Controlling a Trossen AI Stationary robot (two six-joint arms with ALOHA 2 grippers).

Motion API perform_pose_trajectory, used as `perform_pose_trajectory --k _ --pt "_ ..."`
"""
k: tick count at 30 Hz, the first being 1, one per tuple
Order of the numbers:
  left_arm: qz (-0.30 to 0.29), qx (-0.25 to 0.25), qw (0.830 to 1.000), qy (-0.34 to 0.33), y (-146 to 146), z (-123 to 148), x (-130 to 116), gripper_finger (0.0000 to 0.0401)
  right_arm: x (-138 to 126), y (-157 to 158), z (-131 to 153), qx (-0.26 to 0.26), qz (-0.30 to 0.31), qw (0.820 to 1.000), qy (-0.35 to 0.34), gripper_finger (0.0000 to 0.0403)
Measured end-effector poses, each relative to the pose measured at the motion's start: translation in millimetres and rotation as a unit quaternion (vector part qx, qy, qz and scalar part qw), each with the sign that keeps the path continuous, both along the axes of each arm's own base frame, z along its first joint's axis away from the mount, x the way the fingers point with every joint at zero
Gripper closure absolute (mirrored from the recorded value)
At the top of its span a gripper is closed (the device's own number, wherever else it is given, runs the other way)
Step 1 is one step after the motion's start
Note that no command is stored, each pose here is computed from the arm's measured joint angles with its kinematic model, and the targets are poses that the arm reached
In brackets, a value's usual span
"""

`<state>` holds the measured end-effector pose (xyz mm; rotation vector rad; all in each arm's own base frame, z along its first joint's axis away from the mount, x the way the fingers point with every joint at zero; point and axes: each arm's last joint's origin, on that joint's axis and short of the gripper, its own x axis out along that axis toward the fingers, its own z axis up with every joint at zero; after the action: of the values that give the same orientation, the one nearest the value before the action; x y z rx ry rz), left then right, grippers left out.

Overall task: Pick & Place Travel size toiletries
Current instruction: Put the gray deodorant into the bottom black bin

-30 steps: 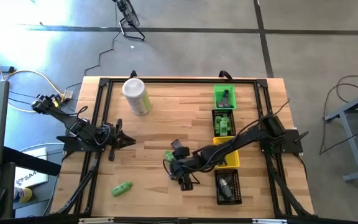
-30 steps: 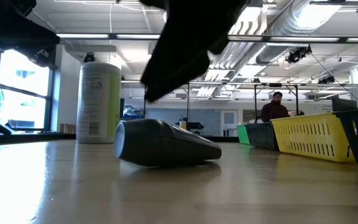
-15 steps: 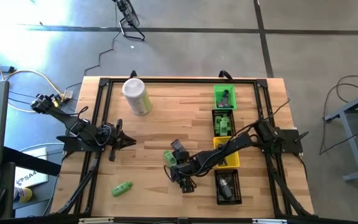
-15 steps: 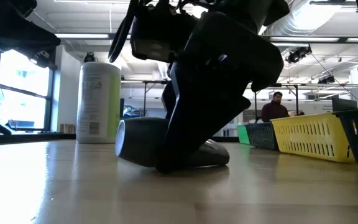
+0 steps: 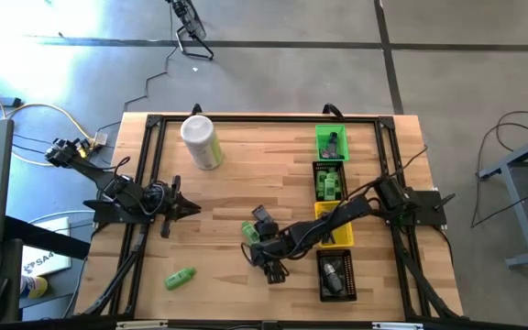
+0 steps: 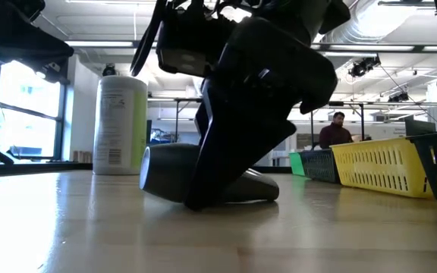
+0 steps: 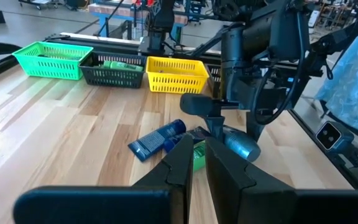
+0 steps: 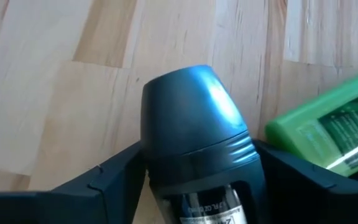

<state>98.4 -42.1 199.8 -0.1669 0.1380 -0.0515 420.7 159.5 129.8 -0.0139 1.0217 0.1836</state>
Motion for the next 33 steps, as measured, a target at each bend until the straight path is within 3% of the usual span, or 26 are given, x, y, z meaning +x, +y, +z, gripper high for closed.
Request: perform_pose_trajectory --k 16,26,33 --pt "0.0 0.0 1.0 0.0 0.0 0.0 0.0 0.0364 -0.8 0.1 4.7 0.005 -0.002 1.0 -0.003 0.0196" --pt "0.0 0.0 1.0 0.0 0.0 0.0 0.0 0.0364 -19.9 -7.1 71.8 0.05 -0.056 0.997 -0.022 0.0198" --pt "0.0 -0.001 1.0 -0.002 0.0 0.4 0.1 0.0364 -58.5 -14.6 120.5 0.093 -0.128 0.987 0.037 0.0191"
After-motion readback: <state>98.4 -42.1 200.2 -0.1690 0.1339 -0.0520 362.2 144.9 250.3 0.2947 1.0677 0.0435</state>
